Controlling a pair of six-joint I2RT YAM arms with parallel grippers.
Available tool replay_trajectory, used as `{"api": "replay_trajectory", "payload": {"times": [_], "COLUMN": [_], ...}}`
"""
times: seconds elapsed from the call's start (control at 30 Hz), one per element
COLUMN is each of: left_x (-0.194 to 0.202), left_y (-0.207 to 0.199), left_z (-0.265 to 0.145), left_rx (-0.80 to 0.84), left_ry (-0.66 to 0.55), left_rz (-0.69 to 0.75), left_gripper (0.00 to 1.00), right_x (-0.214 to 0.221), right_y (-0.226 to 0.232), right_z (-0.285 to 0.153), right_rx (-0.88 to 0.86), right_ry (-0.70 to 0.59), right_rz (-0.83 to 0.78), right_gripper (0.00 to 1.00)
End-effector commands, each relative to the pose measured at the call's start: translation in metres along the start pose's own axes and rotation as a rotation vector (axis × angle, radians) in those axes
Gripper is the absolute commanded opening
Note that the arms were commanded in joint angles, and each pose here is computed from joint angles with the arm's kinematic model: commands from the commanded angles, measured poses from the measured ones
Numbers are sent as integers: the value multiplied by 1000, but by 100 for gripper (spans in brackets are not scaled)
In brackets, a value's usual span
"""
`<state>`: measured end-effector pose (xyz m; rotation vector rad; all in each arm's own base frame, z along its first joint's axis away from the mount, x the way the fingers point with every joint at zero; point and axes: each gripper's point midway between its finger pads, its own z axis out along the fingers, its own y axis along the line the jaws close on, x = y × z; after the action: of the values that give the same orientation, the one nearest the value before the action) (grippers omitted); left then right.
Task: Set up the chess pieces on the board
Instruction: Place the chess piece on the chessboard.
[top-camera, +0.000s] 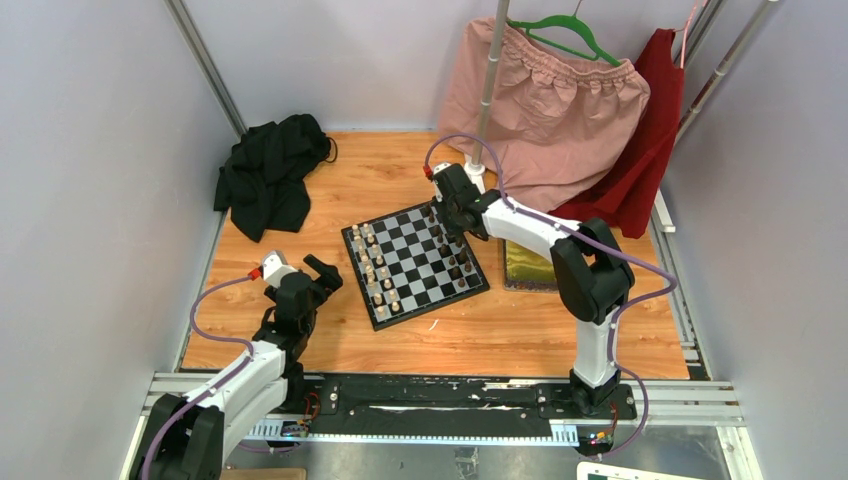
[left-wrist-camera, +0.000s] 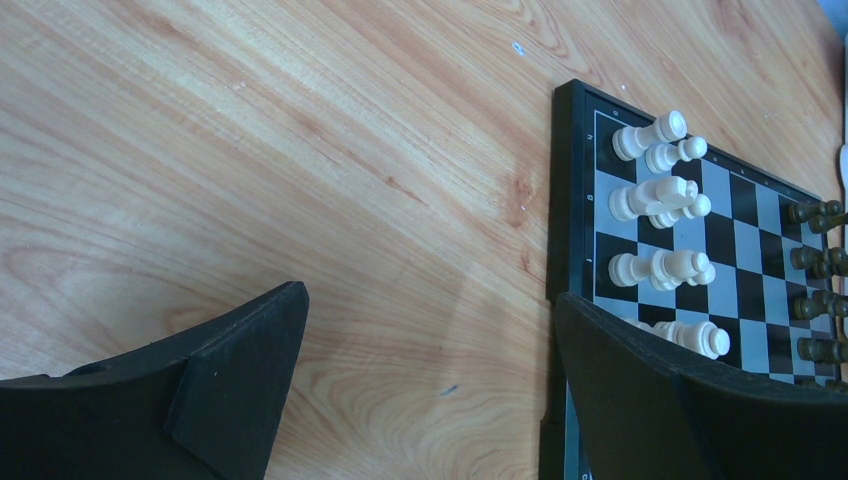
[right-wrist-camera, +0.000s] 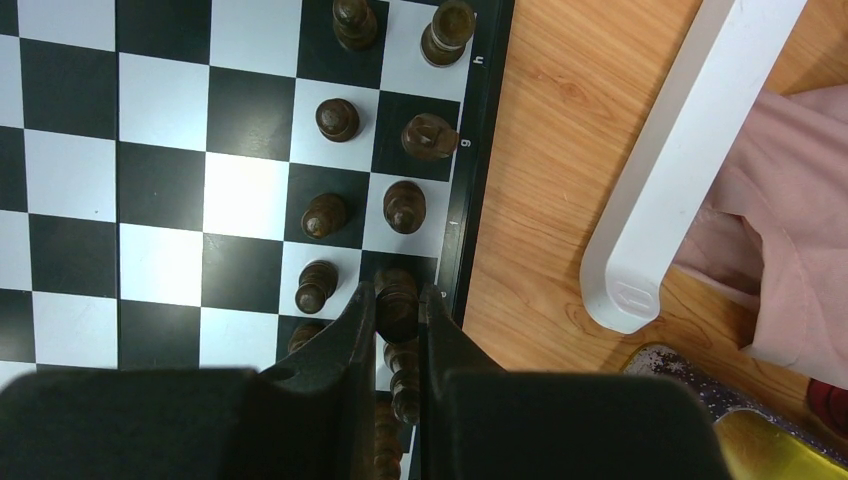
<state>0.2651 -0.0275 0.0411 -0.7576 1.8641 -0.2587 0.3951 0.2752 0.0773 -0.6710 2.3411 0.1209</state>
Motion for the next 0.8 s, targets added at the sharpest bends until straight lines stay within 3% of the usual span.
{"api": "replay_trajectory", "payload": {"times": [0.0, 0.2, 0.47, 0.77], "left_x": [-9, -9, -9, -8], "left_y": [-8, -8, -8, -8], "left_z": [1, 1, 1, 2], "left_rx": [22, 22, 23, 22], "left_ry": [-28, -28, -27, -22], "left_rz": [-18, -18, -19, -19], "left_gripper": [100, 100, 100, 100], "right_x": [6, 8, 5, -1], "right_y": [4, 5, 7, 7], "right_z": [5, 6, 1, -4], "right_rx": [10, 5, -6, -9], "right_ry": [9, 12, 2, -14], "right_rz": [-31, -32, -37, -45], "right_gripper": [0, 1, 23, 32]}}
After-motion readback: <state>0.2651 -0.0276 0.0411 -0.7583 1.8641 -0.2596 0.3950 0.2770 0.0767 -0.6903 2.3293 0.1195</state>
